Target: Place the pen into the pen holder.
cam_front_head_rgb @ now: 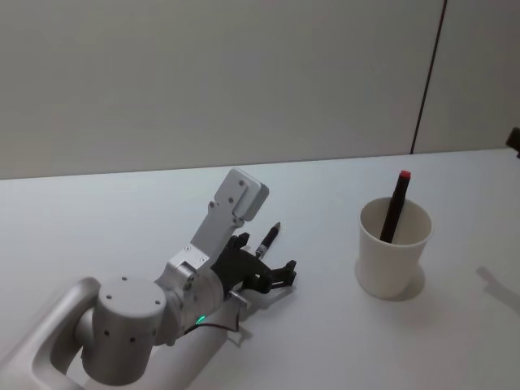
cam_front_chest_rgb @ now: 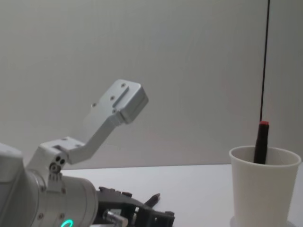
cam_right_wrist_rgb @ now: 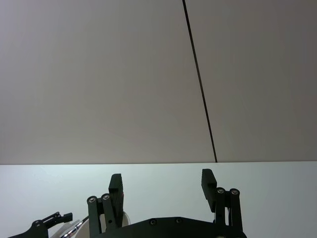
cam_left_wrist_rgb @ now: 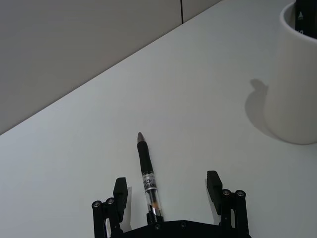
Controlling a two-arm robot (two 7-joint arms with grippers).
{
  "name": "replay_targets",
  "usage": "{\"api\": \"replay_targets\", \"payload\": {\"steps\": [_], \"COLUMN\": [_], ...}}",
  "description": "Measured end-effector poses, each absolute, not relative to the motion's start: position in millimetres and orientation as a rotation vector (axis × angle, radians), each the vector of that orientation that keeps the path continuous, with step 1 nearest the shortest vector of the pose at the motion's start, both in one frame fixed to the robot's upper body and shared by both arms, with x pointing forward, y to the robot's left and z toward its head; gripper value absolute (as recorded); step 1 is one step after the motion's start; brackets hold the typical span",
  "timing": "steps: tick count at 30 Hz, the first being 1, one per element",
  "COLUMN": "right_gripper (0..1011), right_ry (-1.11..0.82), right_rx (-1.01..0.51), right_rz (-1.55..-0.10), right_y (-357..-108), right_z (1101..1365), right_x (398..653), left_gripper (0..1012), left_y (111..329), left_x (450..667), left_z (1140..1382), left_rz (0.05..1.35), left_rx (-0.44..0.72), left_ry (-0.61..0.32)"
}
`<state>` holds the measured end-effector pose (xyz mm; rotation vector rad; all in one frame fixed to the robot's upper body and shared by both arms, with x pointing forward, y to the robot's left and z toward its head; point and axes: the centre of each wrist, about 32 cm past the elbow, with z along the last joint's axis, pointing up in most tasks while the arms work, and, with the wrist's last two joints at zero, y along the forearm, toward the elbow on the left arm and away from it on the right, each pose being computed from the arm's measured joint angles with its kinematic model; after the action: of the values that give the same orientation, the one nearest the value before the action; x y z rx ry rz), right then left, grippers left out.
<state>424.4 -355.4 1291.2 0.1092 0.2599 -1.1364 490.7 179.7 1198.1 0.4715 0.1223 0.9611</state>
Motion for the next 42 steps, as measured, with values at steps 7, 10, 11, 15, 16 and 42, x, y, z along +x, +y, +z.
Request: {"api": "replay_targets", "payload": {"steps": [7, 10, 11, 15, 16, 42], "right_gripper": [1001, 1001, 1001, 1001, 1001, 1001], "right_ry": [0.26, 0.26, 0.26, 0.26, 0.26, 0.26], "right_rx": [0.109, 0.109, 0.109, 0.109, 0.109, 0.109], "right_rz": [-1.136, -1.136, -1.136, -1.136, -1.136, -1.136], "right_y": [-355.4, -355.4, -355.4, -355.4, -355.4, -355.4], "right_z": [1291.3, 1291.3, 1291.2, 1291.2, 1291.3, 1291.2], "right_x": [424.4, 424.4, 424.4, 424.4, 424.4, 424.4], "left_gripper": [1001, 1001, 1001, 1001, 1001, 960], "left_y": [179.4, 180.4, 180.6, 182.7, 183.9, 193.7], "left_x": [483.6, 481.1, 480.7, 478.3, 477.4, 471.4], "left_z": [1190.8, 1187.9, 1187.4, 1184.1, 1182.8, 1172.9], "left_rz": [0.988, 0.996, 0.996, 1.004, 1.007, 1.029], "left_rx": [0.485, 0.48, 0.478, 0.467, 0.461, 0.41], "left_ry": [0.11, 0.111, 0.112, 0.123, 0.128, 0.177]}}
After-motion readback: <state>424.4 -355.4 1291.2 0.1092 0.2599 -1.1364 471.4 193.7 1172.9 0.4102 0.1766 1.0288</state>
